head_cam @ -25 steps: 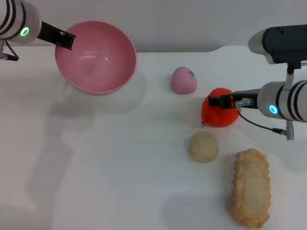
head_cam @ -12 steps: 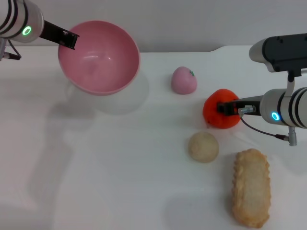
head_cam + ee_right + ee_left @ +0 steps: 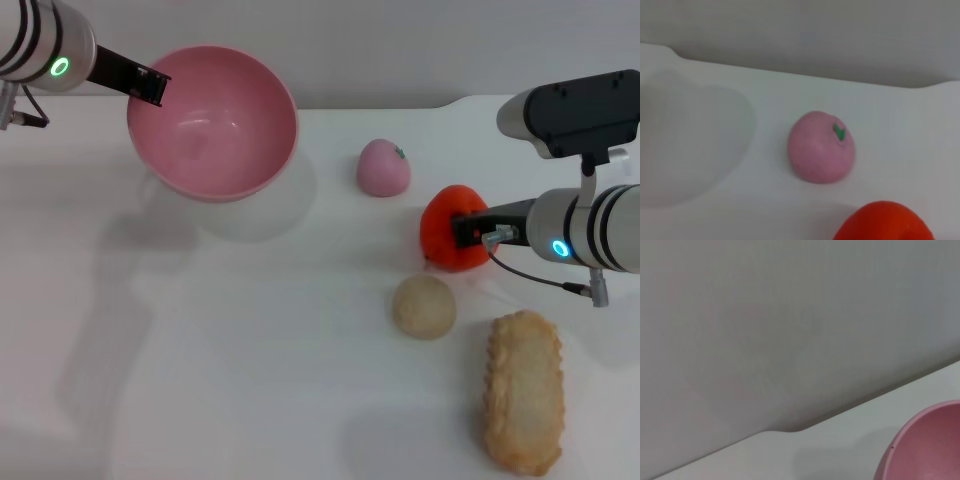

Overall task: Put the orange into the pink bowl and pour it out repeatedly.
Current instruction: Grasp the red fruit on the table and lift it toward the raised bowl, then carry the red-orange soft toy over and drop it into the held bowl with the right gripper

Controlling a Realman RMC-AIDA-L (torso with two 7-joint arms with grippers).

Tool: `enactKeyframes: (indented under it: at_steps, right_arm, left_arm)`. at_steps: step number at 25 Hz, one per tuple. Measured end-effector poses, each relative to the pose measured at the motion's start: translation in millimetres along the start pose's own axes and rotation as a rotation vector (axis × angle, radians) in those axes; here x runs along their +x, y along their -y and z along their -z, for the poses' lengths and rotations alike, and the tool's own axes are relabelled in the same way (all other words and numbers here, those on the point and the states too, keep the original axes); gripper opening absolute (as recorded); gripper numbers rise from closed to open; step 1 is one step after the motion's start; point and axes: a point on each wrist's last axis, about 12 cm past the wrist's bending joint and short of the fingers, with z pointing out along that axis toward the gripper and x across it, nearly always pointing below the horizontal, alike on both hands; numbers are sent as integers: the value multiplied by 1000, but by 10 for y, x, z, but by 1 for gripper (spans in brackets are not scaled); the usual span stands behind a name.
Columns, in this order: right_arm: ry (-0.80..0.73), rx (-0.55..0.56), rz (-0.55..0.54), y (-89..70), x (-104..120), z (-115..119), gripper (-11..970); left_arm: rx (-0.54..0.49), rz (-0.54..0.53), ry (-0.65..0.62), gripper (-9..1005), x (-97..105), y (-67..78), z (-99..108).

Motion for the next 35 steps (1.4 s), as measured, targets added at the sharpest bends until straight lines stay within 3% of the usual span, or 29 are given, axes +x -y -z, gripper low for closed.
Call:
enactKeyframes:
  at_steps: [3,13,21,27,35]
  right_arm:
    - [26,-10,7,-36,-40,52,90]
    - [184,-45,95,-217,-400,494,45]
    - [324,-102,203,-503,-697,904,42]
    - [361,-142,257,-676,-797,945,44]
    - [367,-187,264,-788,-803,881,48]
  left_arm:
    - [0,-2,1,46,0,4,-1]
    - [9,5,2,46,14,10,-10]
    - [50,7,-19,46,54,105,-79]
    - [100,-29,-3,46,8,296,-102]
    - [112,-41,14,46,-52,351,-102]
